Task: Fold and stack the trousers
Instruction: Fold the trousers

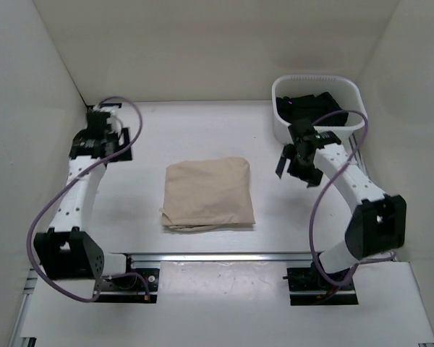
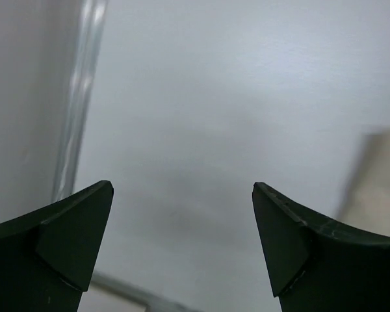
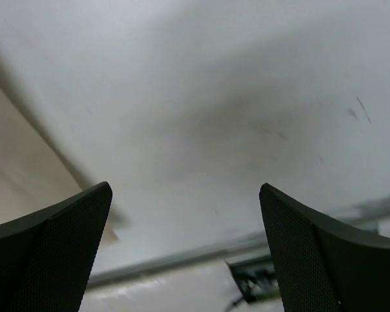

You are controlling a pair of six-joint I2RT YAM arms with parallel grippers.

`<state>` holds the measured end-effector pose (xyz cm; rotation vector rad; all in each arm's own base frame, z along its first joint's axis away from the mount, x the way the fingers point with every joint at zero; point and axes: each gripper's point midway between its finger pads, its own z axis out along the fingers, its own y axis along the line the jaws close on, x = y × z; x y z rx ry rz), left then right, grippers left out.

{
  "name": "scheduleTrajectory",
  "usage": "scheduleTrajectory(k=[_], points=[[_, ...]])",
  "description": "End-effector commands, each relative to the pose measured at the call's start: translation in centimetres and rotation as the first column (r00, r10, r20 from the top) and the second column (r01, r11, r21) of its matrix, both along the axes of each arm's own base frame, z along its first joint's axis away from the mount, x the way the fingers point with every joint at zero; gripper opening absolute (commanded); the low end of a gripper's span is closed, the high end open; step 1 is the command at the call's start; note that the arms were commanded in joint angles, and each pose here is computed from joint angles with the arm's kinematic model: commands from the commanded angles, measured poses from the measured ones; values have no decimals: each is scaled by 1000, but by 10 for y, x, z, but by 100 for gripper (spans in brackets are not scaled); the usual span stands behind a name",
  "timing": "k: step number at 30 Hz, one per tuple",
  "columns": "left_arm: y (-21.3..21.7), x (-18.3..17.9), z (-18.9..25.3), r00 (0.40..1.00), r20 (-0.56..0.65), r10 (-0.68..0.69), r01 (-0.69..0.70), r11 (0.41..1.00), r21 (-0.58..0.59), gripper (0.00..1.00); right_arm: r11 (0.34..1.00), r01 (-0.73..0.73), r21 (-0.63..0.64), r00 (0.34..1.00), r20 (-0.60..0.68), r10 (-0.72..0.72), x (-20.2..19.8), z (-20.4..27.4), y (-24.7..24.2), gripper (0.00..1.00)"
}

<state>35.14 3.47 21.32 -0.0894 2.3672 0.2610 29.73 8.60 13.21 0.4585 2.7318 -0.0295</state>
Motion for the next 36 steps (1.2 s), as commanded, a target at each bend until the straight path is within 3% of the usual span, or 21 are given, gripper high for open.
scheduleTrajectory(k=[1,2,6,9,22,30,36], points=[[85,-74,-44,940,-150,307,-286,947,143,100,996,-12,-83,998,-55,8,-70,19,-38,99],[102,-94,-48,916,-149,373,-356,925,131,100,997,16,-82,999,-51,-20,-75,22,-46,99],[102,-147,-102,871,-262,417,-417,907,57,100,994,64,-91,998,11,-64,-95,34,-64,99],[88,-150,-110,889,-264,374,-396,918,-34,100,994,75,-85,997,29,-73,-100,35,-67,99],[92,-175,-95,887,-166,431,-432,901,32,100,996,79,-45,997,10,-79,-113,27,-64,99],[86,-188,-97,887,-168,431,-432,901,32,100,996,81,-30,997,-15,-81,-122,18,-62,99],[86,-188,-93,888,-157,432,-433,901,31,100,998,52,39,995,87,-56,-115,25,-52,99]])
